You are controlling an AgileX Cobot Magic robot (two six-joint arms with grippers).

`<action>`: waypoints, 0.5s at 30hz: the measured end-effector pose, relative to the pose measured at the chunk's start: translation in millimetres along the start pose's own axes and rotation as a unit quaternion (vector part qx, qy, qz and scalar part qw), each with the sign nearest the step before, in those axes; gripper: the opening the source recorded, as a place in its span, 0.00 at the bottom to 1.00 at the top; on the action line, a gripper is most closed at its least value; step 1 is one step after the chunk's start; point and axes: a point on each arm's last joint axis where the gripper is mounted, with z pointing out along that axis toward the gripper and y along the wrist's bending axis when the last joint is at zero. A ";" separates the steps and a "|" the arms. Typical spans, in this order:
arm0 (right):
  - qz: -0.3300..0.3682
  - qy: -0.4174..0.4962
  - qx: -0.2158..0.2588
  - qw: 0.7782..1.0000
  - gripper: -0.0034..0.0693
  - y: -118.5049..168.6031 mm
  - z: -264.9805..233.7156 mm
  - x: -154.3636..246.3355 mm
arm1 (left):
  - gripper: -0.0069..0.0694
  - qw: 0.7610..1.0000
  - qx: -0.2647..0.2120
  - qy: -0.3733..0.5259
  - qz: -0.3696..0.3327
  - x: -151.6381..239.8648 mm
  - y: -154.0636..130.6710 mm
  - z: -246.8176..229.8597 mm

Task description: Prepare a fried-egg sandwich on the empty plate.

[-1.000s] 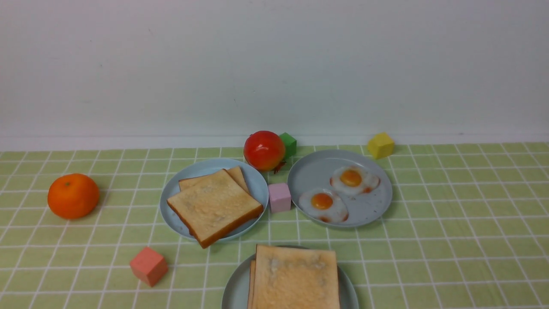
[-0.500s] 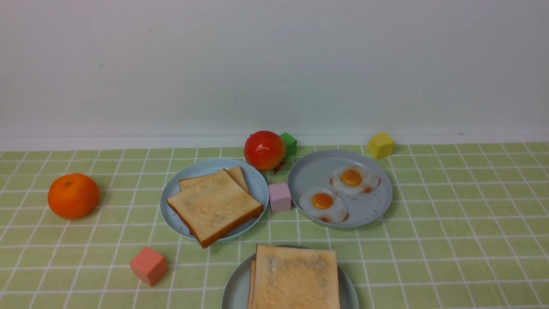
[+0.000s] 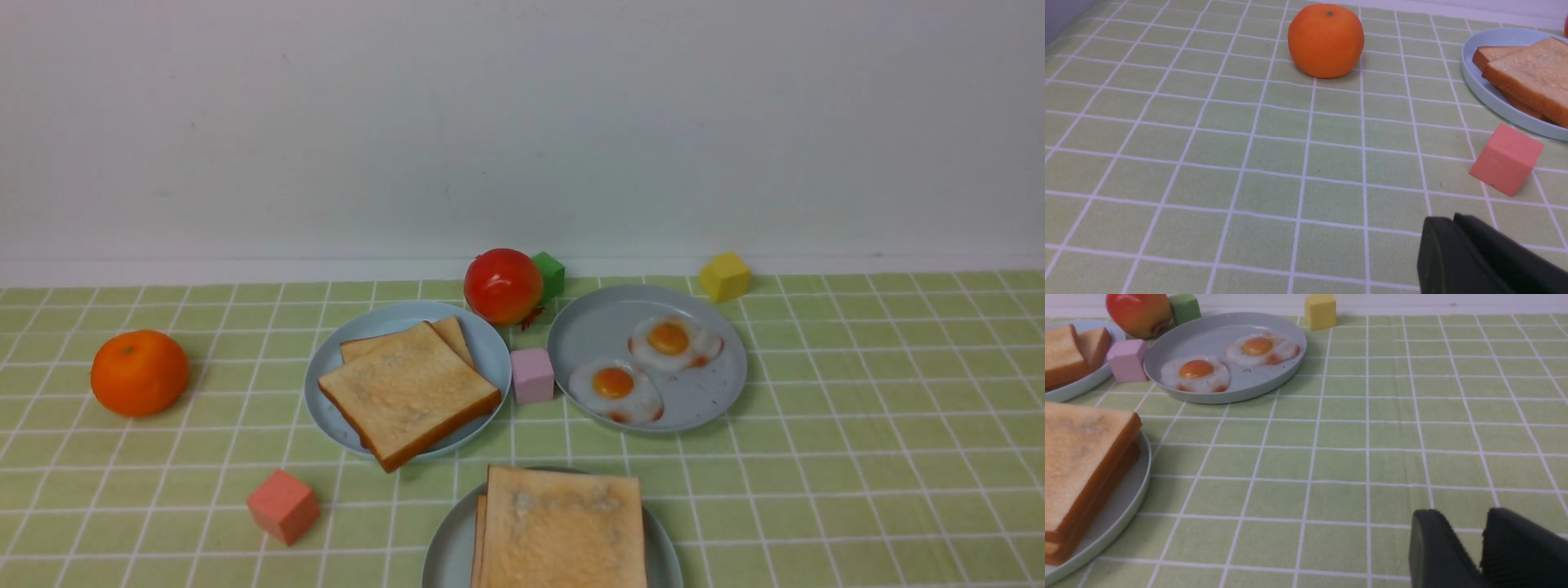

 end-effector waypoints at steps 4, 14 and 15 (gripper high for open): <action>0.000 0.000 0.000 1.000 0.35 0.0 0.0 0.0 | 0.14 1.000 0.000 0.000 0.000 0.0 0.0 0.0; 0.000 0.000 0.000 1.000 0.36 0.0 0.0 0.0 | 0.16 1.000 0.000 0.000 0.000 0.0 0.0 0.0; 0.000 0.000 0.000 1.000 0.36 0.0 0.0 0.0 | 0.16 1.000 0.000 0.000 0.000 0.0 0.0 0.0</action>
